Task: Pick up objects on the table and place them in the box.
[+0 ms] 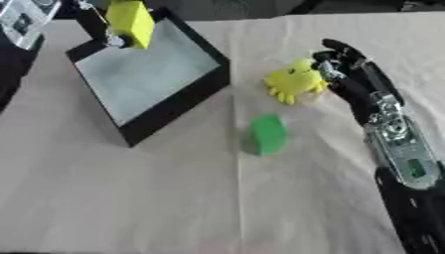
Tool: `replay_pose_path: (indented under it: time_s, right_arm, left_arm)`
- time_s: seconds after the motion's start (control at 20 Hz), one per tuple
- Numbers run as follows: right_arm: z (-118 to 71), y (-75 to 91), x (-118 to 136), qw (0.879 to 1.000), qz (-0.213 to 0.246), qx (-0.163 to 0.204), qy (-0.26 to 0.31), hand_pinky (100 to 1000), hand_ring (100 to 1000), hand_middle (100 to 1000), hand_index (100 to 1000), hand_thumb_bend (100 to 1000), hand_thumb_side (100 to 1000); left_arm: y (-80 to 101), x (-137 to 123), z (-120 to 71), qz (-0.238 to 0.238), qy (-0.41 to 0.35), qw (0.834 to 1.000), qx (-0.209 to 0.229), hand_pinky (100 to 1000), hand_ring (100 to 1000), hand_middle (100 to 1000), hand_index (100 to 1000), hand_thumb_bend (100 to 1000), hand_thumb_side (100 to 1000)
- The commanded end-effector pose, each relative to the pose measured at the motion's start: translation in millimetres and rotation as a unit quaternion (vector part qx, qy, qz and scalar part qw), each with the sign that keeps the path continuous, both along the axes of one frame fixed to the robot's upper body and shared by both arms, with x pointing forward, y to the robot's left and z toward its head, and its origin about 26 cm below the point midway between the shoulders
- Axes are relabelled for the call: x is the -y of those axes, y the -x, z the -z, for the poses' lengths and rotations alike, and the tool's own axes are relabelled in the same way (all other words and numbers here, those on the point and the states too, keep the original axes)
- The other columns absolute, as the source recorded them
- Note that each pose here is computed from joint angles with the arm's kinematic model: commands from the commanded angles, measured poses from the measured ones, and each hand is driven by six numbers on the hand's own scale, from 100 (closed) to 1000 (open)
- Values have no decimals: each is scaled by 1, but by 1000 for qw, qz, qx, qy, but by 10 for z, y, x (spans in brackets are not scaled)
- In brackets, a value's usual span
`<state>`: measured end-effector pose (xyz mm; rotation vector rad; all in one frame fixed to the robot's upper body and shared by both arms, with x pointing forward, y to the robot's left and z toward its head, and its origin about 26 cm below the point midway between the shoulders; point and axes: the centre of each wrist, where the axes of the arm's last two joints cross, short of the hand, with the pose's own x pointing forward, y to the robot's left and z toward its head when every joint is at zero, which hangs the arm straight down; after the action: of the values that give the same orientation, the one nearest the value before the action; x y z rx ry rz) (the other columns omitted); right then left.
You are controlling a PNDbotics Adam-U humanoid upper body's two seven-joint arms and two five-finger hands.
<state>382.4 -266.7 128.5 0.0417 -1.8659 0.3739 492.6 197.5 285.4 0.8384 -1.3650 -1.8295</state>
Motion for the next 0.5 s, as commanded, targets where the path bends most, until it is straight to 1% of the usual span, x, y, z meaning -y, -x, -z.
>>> replay_pose_path:
  time_s: [0.05,0.1,0.15,0.25,0.35,0.5]
  right_arm:
    - [-144,-6,-35,1000,-10,22,1,902,779,747,900,100,431]
    - [-144,-6,-39,1000,-11,22,1,902,779,747,900,100,432]
    - [-143,-7,-40,1000,-11,22,1,902,779,747,900,100,432]
    - [-144,-7,-43,1000,-11,22,0,902,779,747,900,100,433]
    - [-139,-6,-43,1000,-11,21,-1,902,779,747,900,100,436]
    - [-115,-1,-46,1000,-11,17,-1,902,779,747,900,100,441]
  left_arm:
    - [-27,-4,-15,-12,3,1000,26,806,777,733,818,431,240]
    - [-38,2,24,-13,3,1000,28,815,799,766,858,465,325]
    - [-48,10,61,-16,3,999,32,819,809,779,873,476,338]
    - [-64,24,126,-18,4,999,39,828,829,810,899,517,411]
    - [-76,29,184,-19,5,999,44,837,845,834,913,539,447]
    - [-83,17,225,-19,11,999,49,835,838,833,914,538,474]
